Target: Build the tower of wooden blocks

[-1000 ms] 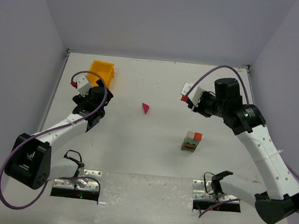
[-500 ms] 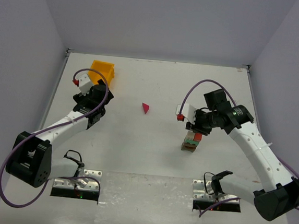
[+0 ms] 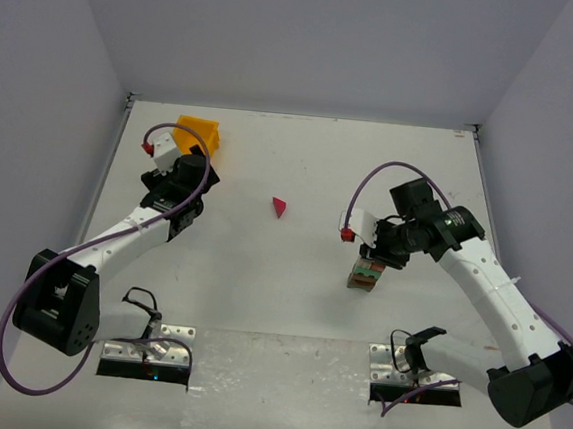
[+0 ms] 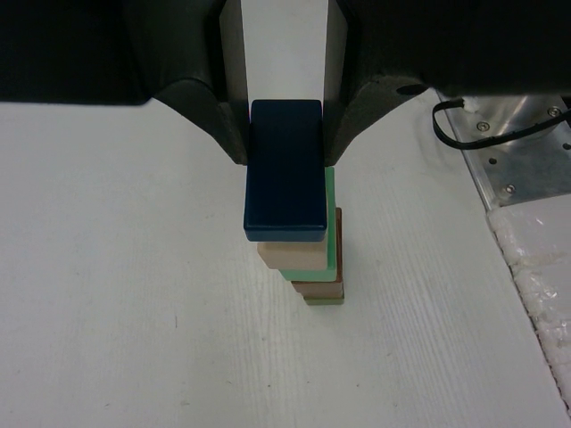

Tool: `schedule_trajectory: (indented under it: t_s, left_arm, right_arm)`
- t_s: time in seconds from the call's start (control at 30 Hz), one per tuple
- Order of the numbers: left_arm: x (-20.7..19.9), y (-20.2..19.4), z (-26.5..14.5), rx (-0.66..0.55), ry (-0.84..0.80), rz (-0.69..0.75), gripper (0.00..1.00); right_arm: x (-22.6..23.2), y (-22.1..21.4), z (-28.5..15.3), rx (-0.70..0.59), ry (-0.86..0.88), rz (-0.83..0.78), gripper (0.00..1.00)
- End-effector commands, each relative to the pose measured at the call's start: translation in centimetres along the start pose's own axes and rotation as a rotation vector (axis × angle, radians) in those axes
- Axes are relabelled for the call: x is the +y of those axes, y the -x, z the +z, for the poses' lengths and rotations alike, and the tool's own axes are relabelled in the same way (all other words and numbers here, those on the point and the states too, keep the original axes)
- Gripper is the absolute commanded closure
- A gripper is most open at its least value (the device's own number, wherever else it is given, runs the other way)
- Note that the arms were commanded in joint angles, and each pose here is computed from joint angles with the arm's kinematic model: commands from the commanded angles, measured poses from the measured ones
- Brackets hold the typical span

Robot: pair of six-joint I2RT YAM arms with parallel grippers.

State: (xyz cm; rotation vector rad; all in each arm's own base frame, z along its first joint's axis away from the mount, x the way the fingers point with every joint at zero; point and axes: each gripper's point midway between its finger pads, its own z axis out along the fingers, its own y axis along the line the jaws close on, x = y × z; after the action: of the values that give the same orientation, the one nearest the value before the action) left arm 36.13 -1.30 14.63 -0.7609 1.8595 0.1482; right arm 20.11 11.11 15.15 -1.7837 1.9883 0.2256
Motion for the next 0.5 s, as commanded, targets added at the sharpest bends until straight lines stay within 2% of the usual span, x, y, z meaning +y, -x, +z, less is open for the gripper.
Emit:
schedule_trajectory:
  t_s: [0.0,0.47]
  left_arm:
    - [-0.73,1.58,-0.01,-0.032,-0.014,-0.019,0.00]
    - [-0.81,1.50,0.07,-0.030,-0.015,-0.018,0.00]
  right_arm:
    - [0.09,0.47,-0.27,-0.027,0.004,0.006,0.86]
    - [0.55,0.40,0.04,-0.032,0.030,0.012,0.82]
